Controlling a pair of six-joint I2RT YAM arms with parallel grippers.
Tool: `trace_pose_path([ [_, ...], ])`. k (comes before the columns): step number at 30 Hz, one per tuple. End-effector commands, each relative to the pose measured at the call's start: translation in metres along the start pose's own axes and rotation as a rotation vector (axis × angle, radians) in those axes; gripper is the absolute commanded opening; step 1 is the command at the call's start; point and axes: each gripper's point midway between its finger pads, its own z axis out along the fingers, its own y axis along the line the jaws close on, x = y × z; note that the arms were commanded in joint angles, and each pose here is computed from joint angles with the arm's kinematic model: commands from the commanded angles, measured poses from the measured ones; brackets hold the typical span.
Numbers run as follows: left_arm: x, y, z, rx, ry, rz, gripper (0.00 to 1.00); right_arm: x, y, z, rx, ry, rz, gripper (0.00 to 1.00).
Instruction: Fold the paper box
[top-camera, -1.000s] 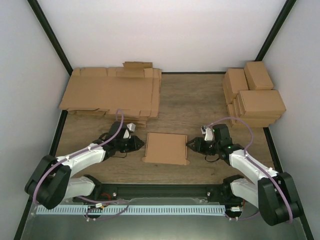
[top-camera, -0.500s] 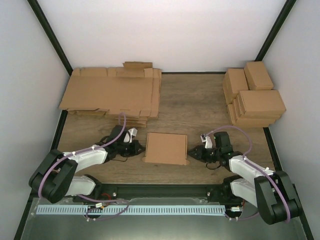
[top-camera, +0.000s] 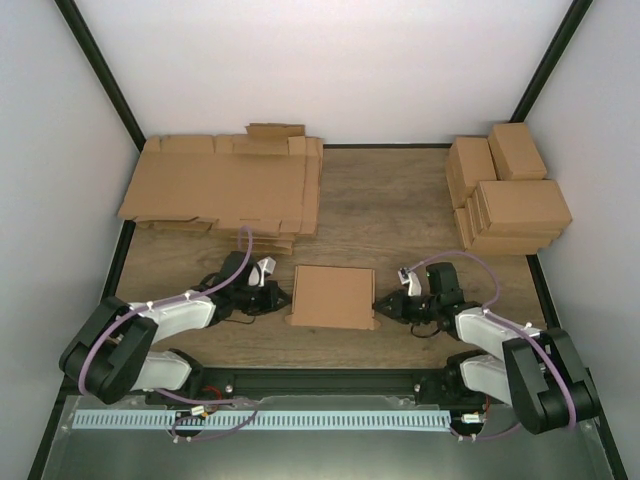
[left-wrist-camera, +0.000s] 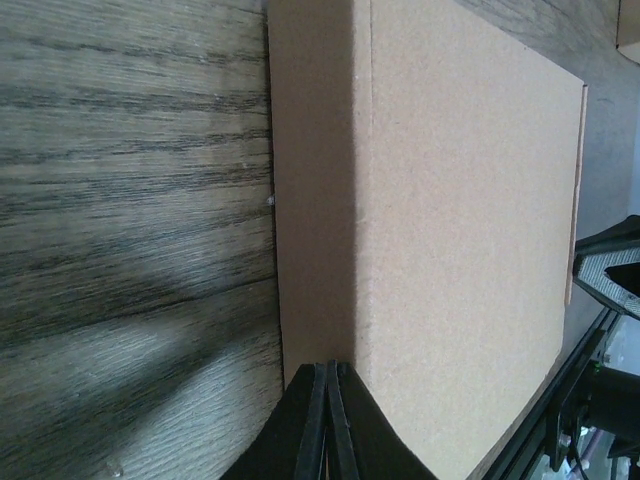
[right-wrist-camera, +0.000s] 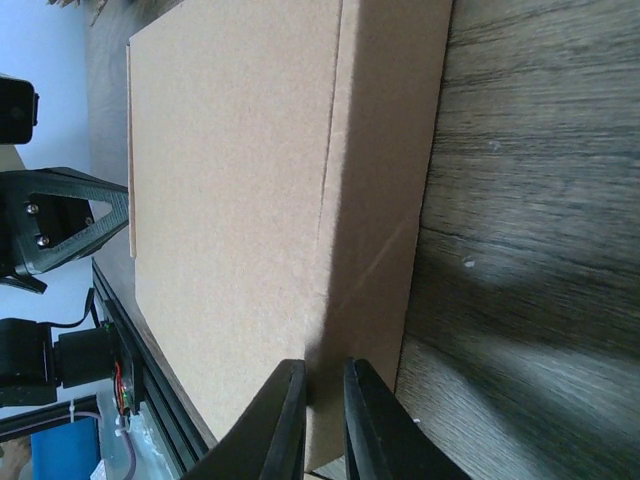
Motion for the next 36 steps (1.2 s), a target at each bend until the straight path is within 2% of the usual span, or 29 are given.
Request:
trace_pose_path([
  [1, -0.006, -0.009, 0.002, 0.04, -0.005, 0.026, 0.04, -0.007, 0.003, 0.001, -0.015, -0.007, -0.024, 0.12],
  [4, -0.008, -0.012, 0.0, 0.048, -0.015, 0.026, 0.05, -0.005, 0.0, 0.003, -0.012, 0.0, -0.02, 0.11],
  [10, -0.016, -0.01, -0.009, 0.003, -0.074, 0.018, 0.16, -0.005, -0.002, 0.004, 0.0, 0.003, -0.019, 0.11],
  [13, -0.018, -0.006, -0.015, -0.02, -0.108, 0.017, 0.16, -0.005, -0.004, 0.004, 0.005, 0.006, -0.016, 0.11],
  [16, -0.019, -0.014, -0.024, 0.017, -0.146, 0.031, 0.22, -0.004, -0.005, 0.005, 0.006, 0.012, -0.013, 0.11],
  [19, -0.016, -0.019, -0.023, 0.047, -0.129, 0.041, 0.25, -0.005, -0.004, 0.005, 0.004, 0.011, -0.016, 0.11],
  [25, -0.008, -0.017, -0.013, 0.068, -0.07, 0.036, 0.15, -0.005, -0.004, 0.005, 0.003, 0.012, -0.016, 0.11],
  [36, 0.0, -0.005, 0.0, 0.051, -0.019, 0.011, 0.09, -0.004, -0.003, 0.005, -0.001, 0.014, -0.016, 0.11],
])
